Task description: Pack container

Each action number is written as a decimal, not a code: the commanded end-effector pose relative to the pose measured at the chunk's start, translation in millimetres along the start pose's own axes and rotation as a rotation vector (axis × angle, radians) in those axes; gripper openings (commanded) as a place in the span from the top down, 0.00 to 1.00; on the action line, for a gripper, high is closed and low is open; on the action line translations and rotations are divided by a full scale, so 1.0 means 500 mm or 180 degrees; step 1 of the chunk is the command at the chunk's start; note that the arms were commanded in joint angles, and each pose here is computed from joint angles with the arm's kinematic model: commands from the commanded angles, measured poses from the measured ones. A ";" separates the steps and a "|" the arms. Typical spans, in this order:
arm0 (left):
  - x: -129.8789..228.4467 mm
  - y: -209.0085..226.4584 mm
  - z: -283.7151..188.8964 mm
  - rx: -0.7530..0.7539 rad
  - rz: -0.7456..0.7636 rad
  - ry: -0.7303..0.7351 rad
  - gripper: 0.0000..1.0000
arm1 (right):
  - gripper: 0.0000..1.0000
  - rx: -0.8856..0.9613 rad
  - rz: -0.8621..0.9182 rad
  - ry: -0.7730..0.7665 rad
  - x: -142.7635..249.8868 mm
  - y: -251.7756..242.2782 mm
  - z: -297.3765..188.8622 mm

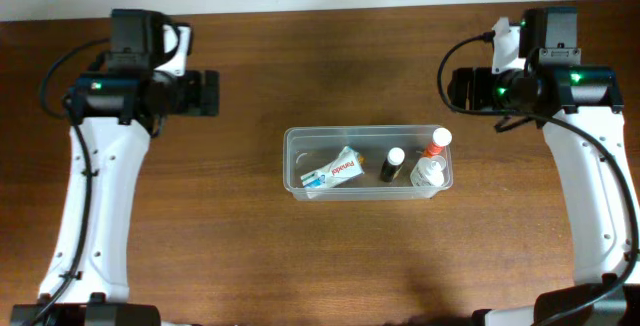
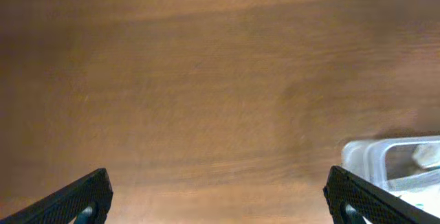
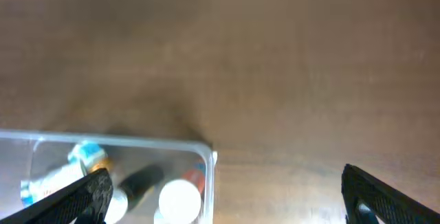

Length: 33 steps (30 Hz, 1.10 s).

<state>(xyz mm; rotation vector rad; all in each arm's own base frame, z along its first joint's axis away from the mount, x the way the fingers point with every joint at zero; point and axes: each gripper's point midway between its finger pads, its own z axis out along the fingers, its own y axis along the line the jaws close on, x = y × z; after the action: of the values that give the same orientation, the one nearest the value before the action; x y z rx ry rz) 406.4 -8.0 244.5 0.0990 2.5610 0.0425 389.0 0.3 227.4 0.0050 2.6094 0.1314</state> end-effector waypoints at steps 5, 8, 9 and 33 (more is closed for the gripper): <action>0.024 0.006 -0.153 0.0002 -0.0047 -0.0549 0.00 | 0.02 0.0190 0.0001 -0.0447 0.026 -0.003 -0.140; 0.065 0.005 -0.206 -0.0018 -0.0051 -0.0882 0.01 | 0.02 0.0218 -0.0004 -0.0795 0.057 0.001 -0.194; 0.084 0.003 -0.222 -0.0024 -0.0053 -0.1022 0.01 | 0.02 0.0221 -0.0019 -0.0956 0.074 0.003 -0.212; 0.452 -0.026 -0.263 0.0019 -0.0046 -0.1242 0.01 | 0.02 0.0336 -0.0032 -0.1430 0.431 -0.002 -0.233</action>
<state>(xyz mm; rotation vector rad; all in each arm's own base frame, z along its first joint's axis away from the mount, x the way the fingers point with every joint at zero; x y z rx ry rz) 145.2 -2.4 231.7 0.0780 2.1713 0.0218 144.3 -3.0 220.4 0.0401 2.1636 -0.0020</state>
